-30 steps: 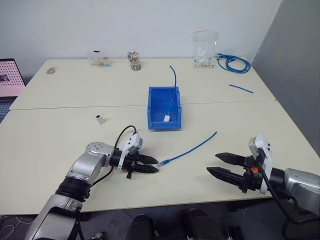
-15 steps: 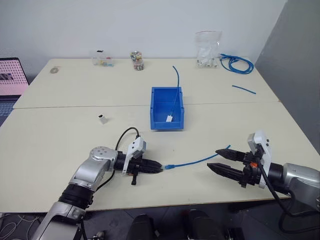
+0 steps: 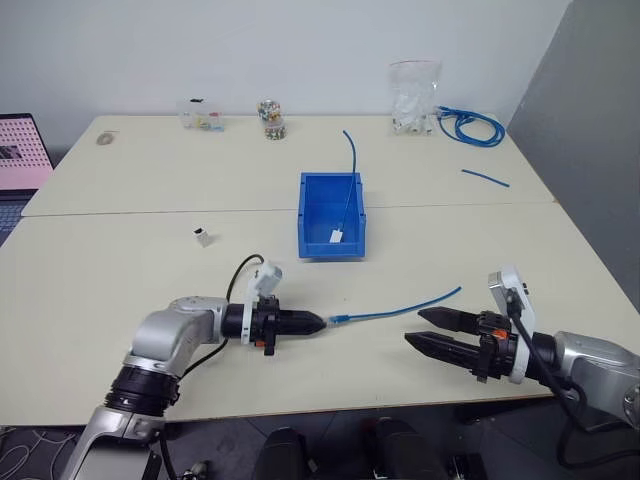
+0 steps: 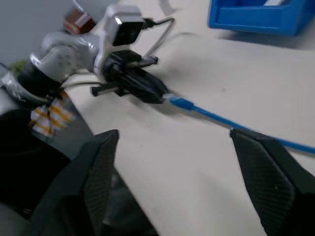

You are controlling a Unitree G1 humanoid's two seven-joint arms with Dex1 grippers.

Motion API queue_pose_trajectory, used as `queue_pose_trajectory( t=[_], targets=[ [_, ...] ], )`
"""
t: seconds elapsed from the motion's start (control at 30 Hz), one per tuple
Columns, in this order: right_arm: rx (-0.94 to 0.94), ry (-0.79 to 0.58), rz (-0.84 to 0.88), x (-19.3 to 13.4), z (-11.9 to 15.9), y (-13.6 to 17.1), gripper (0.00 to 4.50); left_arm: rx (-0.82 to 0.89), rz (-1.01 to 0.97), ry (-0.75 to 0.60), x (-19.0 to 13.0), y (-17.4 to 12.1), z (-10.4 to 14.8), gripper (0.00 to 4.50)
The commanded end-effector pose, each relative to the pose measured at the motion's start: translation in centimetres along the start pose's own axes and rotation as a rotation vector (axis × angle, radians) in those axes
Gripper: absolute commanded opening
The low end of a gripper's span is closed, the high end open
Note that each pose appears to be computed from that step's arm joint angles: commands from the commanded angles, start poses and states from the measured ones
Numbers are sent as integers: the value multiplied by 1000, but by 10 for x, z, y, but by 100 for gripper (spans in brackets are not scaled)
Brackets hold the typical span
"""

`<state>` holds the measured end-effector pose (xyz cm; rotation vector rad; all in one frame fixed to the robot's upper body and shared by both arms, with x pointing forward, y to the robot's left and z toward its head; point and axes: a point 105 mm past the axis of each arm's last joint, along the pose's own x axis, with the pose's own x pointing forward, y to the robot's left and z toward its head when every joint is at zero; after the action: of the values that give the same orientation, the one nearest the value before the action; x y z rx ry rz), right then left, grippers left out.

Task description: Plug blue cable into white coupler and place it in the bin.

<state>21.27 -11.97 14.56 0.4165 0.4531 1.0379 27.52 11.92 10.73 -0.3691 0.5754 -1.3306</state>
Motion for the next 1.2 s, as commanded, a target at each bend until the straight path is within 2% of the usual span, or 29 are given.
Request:
queue_pose_trajectory(
  t=[0.03,0.2,0.6,1.0,1.1,1.2],
  targets=[
    [171,0,121,0,-2,12,381,-140,-123,-96,-2,-41,25,22],
    [237,-21,183,13,4,15,381,-201,-174,-142,0,-64,30,22],
    [263,-65,274,37,25,23,381,-245,-174,-221,10,-78,25,22],
    [274,-76,323,48,29,31,381,-281,-176,-233,12,-83,23,22],
    [287,-94,323,48,31,31,333,-285,-183,-228,11,-85,22,22],
    [292,-97,324,48,32,31,258,-292,-179,-224,12,-85,20,22]
  ],
)
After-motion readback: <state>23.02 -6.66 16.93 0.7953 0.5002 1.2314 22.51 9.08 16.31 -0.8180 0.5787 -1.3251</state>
